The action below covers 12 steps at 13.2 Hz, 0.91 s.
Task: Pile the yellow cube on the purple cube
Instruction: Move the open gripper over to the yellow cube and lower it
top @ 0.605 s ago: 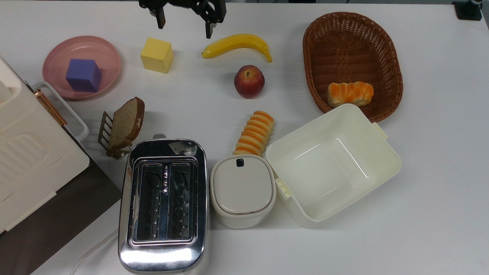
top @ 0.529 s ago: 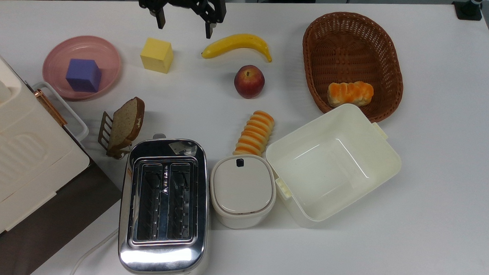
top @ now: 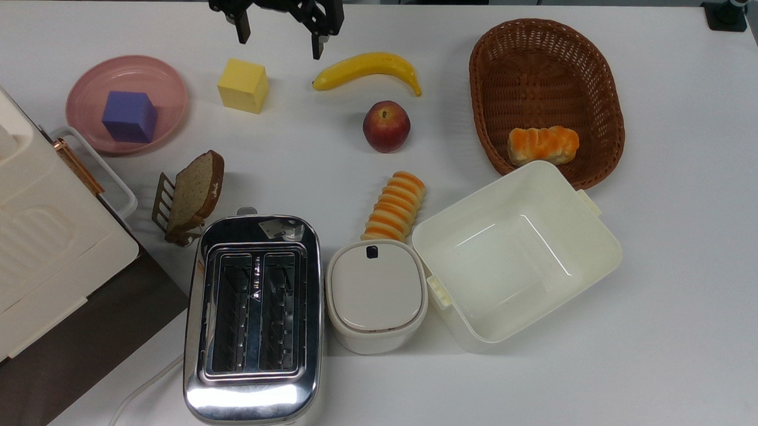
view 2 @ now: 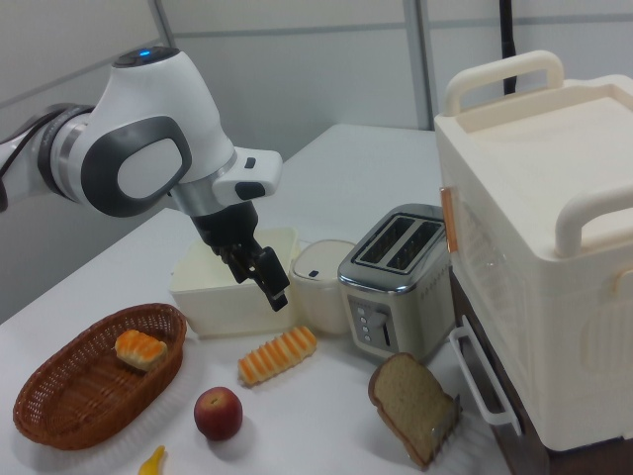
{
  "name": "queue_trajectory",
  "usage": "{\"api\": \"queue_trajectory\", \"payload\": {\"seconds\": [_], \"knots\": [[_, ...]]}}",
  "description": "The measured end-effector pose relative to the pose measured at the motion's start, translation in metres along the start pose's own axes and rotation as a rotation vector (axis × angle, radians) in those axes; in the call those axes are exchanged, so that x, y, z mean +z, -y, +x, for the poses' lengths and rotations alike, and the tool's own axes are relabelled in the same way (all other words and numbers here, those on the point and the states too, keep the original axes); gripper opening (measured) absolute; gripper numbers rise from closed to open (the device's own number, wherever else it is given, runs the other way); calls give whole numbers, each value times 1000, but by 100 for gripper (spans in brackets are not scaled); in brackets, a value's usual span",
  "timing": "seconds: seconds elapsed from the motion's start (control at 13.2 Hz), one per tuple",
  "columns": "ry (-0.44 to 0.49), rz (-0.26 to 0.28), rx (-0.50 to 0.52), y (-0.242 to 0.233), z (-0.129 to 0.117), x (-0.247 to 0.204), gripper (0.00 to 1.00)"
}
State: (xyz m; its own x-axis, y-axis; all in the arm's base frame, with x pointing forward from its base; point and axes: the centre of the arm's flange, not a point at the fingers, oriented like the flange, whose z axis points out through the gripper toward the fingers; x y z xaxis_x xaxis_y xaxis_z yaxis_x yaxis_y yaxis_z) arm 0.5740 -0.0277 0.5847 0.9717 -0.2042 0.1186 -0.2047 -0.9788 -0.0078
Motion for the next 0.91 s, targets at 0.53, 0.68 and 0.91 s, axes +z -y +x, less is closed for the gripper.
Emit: {"api": "queue_trajectory", "payload": {"seconds": [0.53,0.68,0.91], "knots": [[28,-4,16,-12,-10,9,100],[67,-5,34,-35,-41,28,100],[65,4,76,-66,-80,61,100]]}}
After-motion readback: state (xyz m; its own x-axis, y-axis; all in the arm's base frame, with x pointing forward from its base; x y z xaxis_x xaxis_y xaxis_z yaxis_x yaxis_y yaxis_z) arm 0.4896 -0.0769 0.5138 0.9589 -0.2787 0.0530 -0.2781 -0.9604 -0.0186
